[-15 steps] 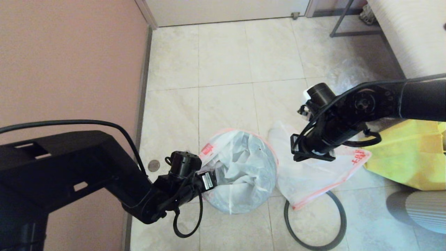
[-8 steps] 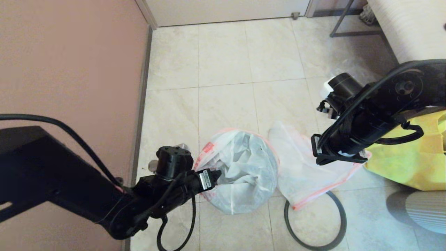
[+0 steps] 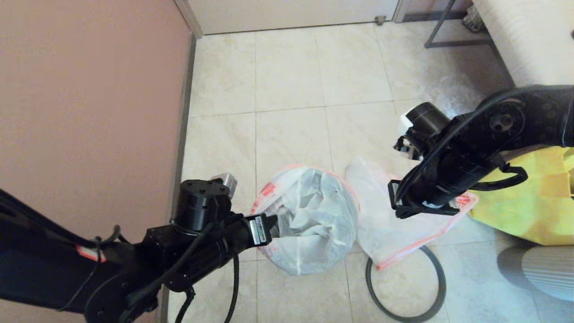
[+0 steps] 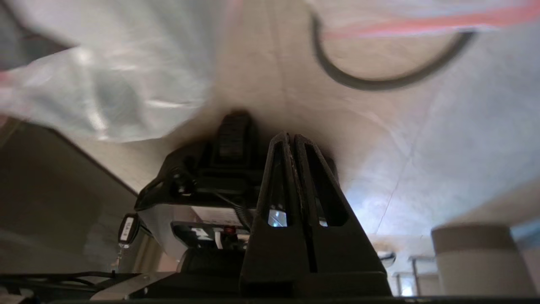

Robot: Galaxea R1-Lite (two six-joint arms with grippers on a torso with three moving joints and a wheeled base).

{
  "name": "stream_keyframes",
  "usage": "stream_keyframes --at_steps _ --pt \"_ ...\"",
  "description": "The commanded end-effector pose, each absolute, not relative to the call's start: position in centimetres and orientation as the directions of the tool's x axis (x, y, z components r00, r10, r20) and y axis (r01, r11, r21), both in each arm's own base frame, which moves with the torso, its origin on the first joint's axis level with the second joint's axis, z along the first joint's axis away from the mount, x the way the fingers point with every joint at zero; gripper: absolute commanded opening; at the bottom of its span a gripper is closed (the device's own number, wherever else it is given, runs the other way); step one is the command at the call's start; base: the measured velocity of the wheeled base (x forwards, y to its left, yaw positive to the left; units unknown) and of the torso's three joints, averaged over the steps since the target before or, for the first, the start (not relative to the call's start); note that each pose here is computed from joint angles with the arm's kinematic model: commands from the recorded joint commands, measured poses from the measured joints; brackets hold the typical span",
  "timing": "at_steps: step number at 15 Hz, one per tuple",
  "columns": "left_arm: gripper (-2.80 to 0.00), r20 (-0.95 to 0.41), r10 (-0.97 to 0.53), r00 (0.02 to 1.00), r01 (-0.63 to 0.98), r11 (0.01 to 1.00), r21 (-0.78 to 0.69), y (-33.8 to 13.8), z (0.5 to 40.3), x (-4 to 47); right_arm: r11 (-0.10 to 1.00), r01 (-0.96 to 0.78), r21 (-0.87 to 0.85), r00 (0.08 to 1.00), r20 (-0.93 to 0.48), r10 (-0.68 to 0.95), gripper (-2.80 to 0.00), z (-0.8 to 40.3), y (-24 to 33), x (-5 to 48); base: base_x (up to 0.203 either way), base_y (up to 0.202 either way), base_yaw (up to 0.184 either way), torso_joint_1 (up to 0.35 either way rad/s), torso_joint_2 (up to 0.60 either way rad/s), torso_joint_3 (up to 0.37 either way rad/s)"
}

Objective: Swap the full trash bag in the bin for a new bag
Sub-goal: Put the new garbage bag on the trash can

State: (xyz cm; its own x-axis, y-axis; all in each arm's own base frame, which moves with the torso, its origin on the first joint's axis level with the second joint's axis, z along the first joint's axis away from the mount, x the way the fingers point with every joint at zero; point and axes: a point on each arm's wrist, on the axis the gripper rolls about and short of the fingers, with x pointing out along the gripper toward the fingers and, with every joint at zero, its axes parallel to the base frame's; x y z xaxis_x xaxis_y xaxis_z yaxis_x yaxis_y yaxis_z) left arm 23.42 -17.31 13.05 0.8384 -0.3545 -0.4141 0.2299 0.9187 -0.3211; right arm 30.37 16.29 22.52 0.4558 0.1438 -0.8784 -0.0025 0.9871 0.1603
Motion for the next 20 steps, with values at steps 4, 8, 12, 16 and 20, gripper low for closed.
stream_keyframes --at_steps 4,8,12,16,20 --pt "-2.8 -0.395 -0.344 0.852 0.295 0.938 -0.181 -19.6 12.8 27.5 0.974 -0.163 0.16 0.472 -0.854 0.219 -2.8 21.1 22.2 30.0 0.0 0.0 0.0 0.0 0.0 0.0" --pt "-2.8 -0.442 -0.315 0.84 0.297 0.948 -0.112 -20.8 13.7 29.8 0.989 -0.137 0.047 0.511 -0.852 0.111 -2.8 19.7 23.3 30.0 0.0 0.0 0.0 0.0 0.0 0.0" --pt "-2.8 -0.439 -0.297 0.848 0.303 0.951 -0.059 -19.8 16.4 29.6 0.991 -0.054 0.12 0.551 -0.824 0.13 0.0 19.5 23.8 29.3 0.0 0.0 0.0 0.0 0.0 0.0" --pt "-2.8 -0.43 -0.302 0.851 0.324 0.946 -0.023 -19.2 18.3 28.2 0.99 0.021 0.136 0.522 -0.846 0.105 0.0 15.3 25.5 31.3 0.0 0.0 0.0 0.0 0.0 0.0" --pt "-2.8 -0.386 -0.234 0.892 0.266 0.963 0.032 -18.1 19.6 28.4 0.991 0.056 0.124 0.495 -0.865 0.081 0.0 12.1 26.5 32.5 0.0 0.0 0.0 0.0 0.0 0.0"
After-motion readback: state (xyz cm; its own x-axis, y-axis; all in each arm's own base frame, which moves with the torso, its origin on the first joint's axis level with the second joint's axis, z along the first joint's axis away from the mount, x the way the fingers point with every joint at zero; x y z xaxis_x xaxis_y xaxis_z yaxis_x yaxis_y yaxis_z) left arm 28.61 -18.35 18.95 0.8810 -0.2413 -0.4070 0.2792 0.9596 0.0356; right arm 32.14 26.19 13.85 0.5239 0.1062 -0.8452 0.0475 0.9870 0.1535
